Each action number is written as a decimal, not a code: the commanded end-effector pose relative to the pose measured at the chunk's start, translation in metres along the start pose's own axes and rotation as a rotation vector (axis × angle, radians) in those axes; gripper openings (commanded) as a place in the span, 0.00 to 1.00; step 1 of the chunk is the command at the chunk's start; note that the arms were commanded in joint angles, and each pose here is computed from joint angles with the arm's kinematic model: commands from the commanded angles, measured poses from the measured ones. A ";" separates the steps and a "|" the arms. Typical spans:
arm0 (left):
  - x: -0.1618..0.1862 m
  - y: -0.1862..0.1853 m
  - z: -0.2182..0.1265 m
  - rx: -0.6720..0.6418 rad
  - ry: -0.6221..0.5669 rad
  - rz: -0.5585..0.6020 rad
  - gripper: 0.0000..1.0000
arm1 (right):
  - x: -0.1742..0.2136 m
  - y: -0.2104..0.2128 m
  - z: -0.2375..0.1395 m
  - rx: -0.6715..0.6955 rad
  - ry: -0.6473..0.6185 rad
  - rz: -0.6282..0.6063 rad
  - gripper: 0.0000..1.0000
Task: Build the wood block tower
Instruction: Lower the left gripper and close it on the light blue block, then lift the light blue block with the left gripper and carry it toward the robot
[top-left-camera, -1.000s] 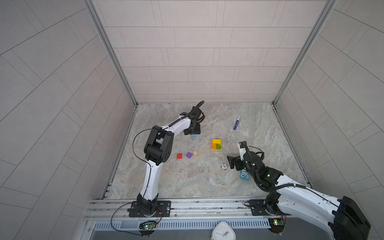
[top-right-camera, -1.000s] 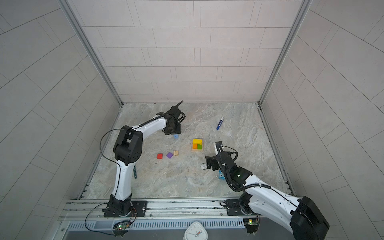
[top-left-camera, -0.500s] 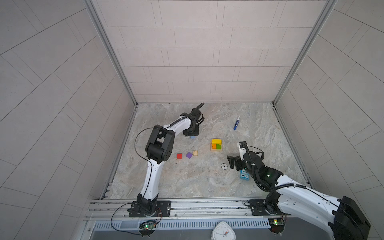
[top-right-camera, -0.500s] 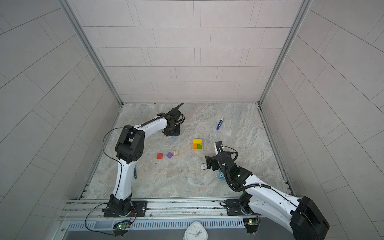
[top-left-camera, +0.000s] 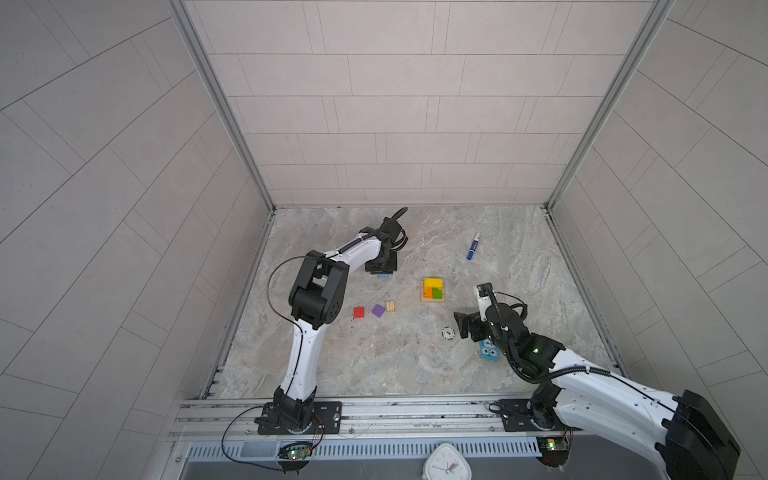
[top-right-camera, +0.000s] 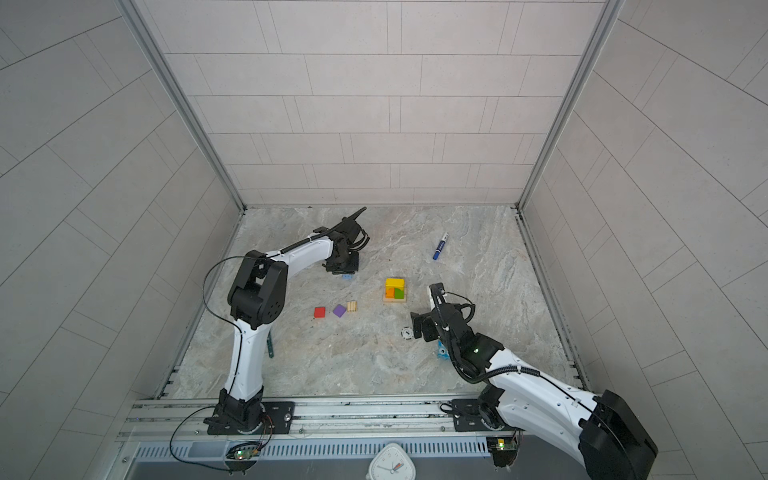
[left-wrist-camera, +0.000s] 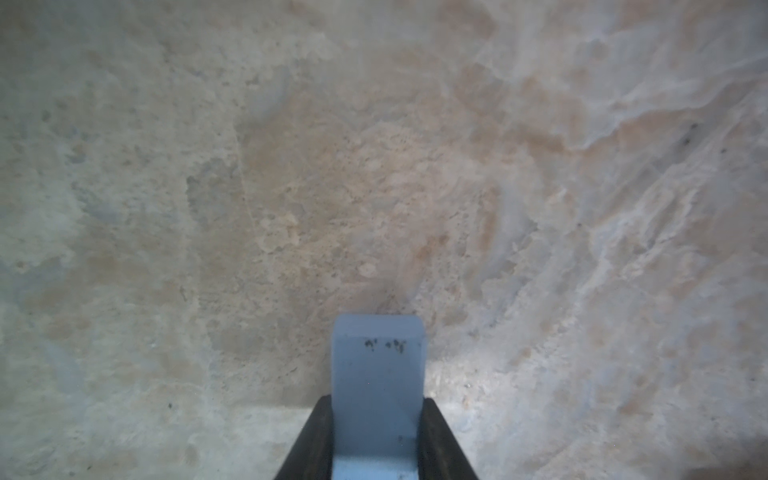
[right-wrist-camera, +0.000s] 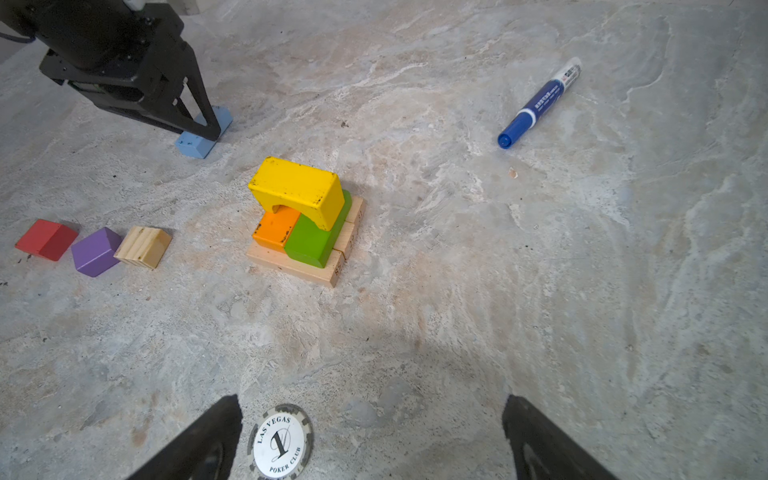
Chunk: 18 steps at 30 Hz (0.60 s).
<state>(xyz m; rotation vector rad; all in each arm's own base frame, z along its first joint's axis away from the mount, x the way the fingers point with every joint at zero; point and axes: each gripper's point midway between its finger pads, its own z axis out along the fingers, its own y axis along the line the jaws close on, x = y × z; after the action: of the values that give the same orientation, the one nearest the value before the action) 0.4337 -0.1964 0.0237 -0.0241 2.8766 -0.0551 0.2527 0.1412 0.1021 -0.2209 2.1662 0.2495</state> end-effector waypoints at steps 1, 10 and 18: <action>0.006 0.003 -0.026 -0.002 -0.020 0.020 0.25 | -0.005 -0.001 0.000 0.011 -0.020 0.002 0.99; 0.040 -0.006 -0.061 0.036 -0.038 0.074 0.25 | -0.005 -0.002 0.000 0.015 -0.020 0.005 1.00; 0.097 -0.027 -0.080 0.059 -0.046 0.219 0.25 | -0.005 -0.003 -0.001 0.018 -0.019 0.008 0.99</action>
<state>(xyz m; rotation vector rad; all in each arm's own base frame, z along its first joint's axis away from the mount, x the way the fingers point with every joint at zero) 0.3372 -0.2181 0.0726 0.2196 2.8325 -0.1042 0.2528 0.1409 0.1021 -0.2195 2.1663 0.2482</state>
